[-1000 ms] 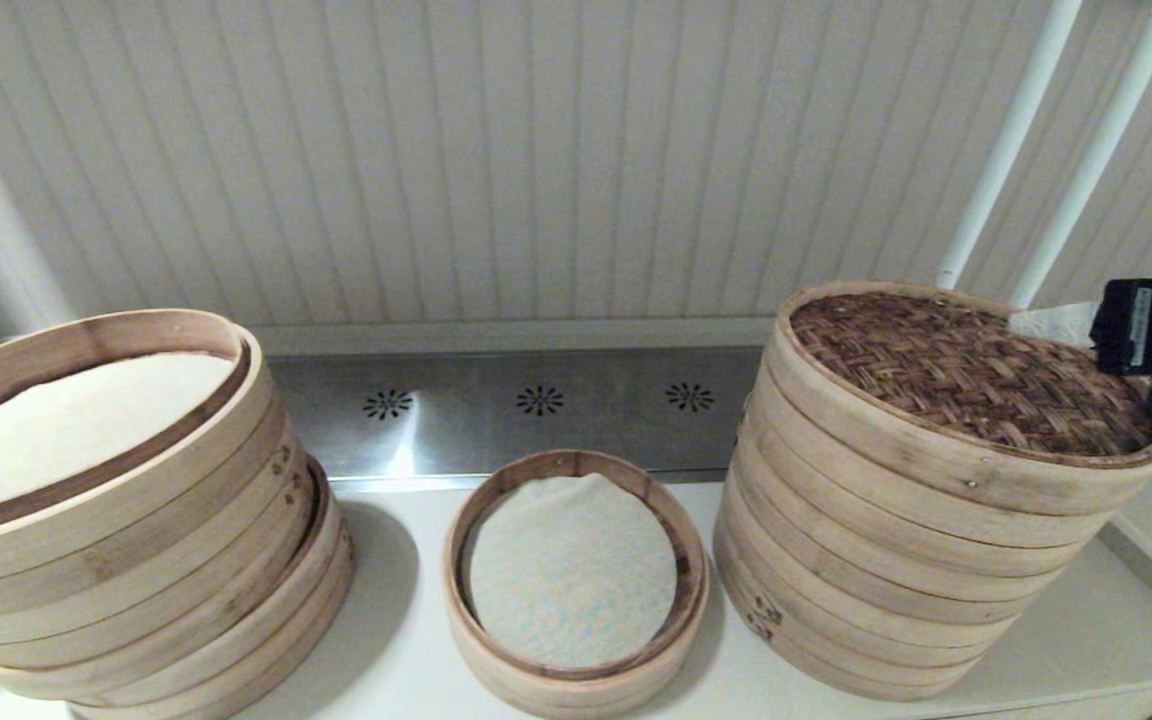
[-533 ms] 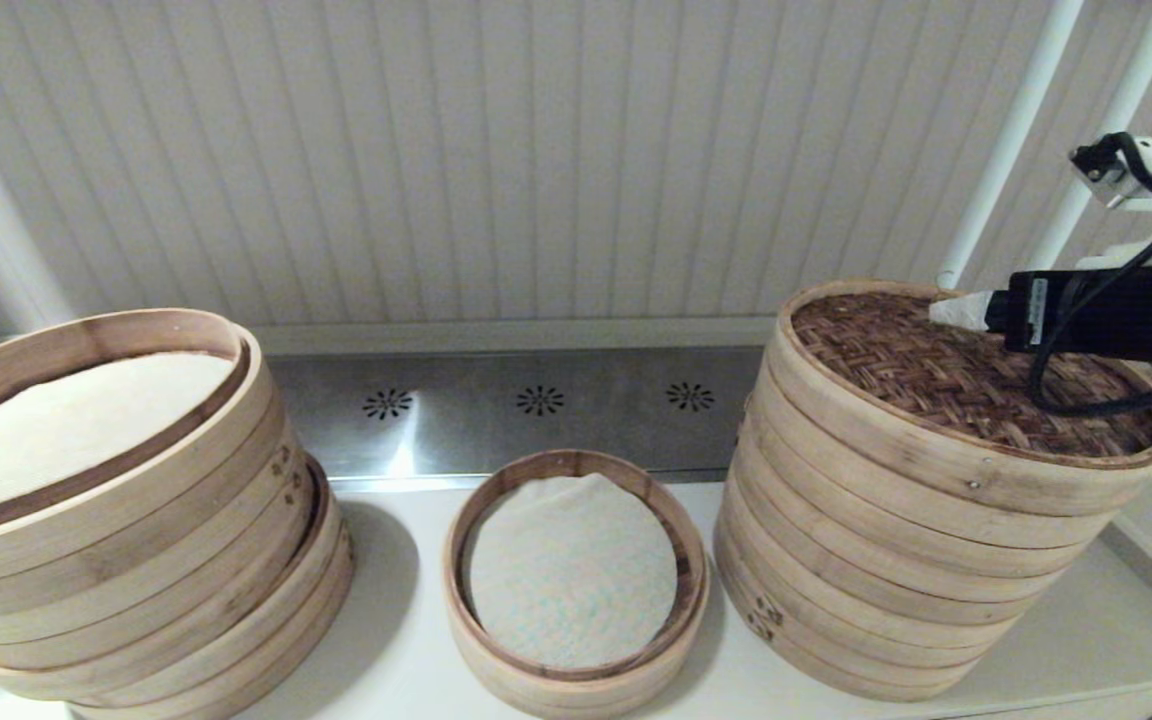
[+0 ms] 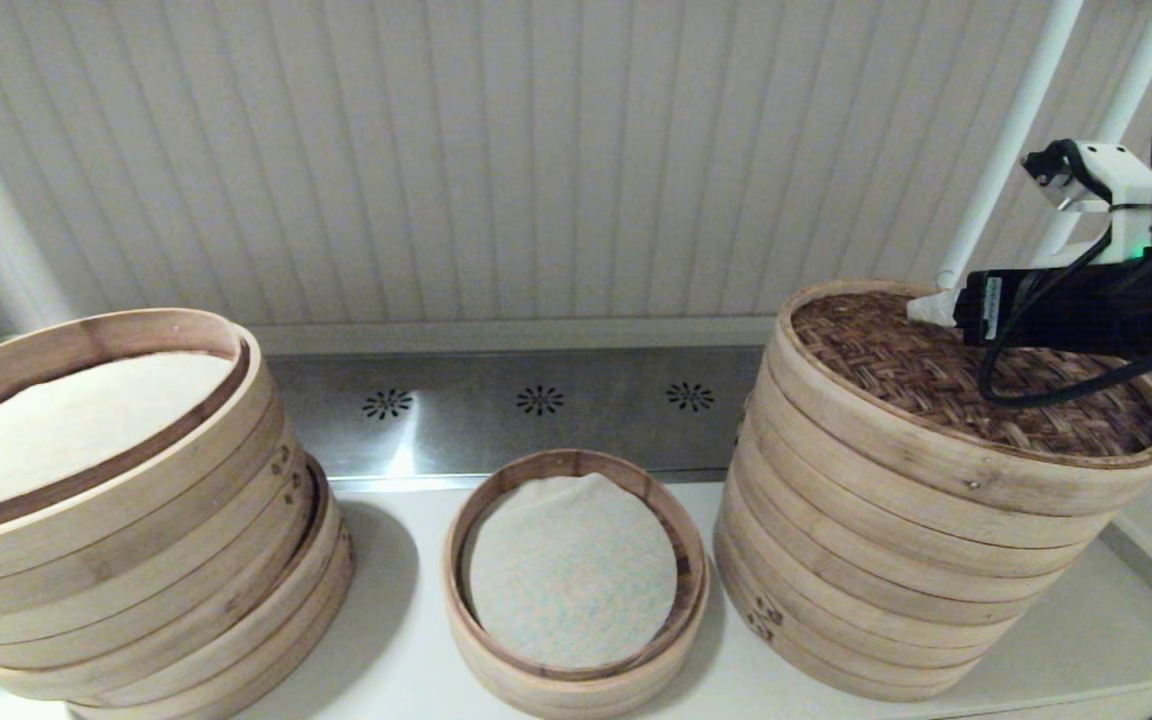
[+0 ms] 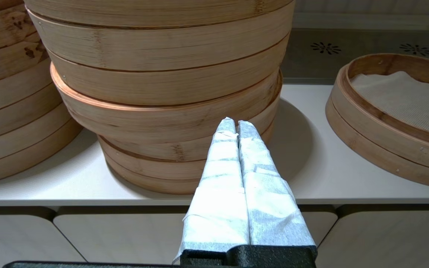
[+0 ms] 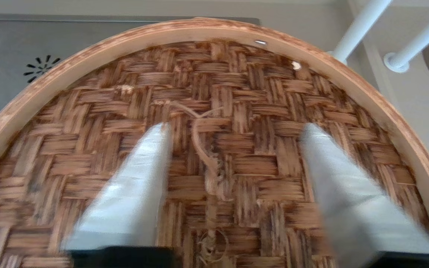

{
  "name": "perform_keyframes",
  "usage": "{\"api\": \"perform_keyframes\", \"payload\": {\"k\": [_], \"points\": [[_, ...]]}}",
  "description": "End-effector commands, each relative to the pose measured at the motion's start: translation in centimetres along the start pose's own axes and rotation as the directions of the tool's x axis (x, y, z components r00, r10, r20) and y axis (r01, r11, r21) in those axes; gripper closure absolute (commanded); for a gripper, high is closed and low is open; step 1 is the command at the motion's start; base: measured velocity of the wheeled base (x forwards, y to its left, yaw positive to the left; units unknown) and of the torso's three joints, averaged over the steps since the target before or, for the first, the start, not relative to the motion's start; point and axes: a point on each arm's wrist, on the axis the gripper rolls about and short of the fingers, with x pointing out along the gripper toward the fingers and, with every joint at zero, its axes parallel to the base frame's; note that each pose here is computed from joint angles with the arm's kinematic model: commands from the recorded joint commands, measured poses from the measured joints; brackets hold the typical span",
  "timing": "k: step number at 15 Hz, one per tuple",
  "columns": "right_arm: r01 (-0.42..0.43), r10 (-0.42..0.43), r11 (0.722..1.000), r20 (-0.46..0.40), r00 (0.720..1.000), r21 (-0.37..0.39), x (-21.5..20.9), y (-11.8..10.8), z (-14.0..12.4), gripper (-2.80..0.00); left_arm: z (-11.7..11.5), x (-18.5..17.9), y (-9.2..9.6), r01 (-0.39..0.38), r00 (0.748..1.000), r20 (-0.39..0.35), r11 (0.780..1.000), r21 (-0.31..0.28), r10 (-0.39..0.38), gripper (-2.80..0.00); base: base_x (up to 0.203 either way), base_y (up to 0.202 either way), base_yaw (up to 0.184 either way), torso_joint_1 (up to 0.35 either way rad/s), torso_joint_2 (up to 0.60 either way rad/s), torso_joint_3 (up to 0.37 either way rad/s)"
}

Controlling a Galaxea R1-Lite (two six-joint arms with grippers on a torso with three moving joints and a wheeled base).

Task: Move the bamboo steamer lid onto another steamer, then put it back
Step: Pick up the steamer

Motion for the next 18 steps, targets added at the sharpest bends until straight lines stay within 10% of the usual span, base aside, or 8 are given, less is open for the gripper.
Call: {"api": "perform_keyframes", "payload": {"k": [1, 18], "points": [[-0.001, 0.001, 1.0, 0.004, 1.0, 0.001, -0.2, 0.0, 0.1, 0.0, 0.0, 0.0, 0.0, 0.0, 1.0, 0.0, 1.0, 0.0, 0.0, 0.0, 0.0, 0.0, 0.0, 0.0, 0.0, 0.0], [-0.004, 0.003, 1.0, 0.044, 0.999, 0.005, -1.7, -0.1, 0.7, 0.0, 0.0, 0.0, 0.0, -0.001, 1.0, 0.001, 1.0, 0.0, 0.001, 0.0, 0.0, 0.0, 0.0, 0.0, 0.0, 0.0]]}}
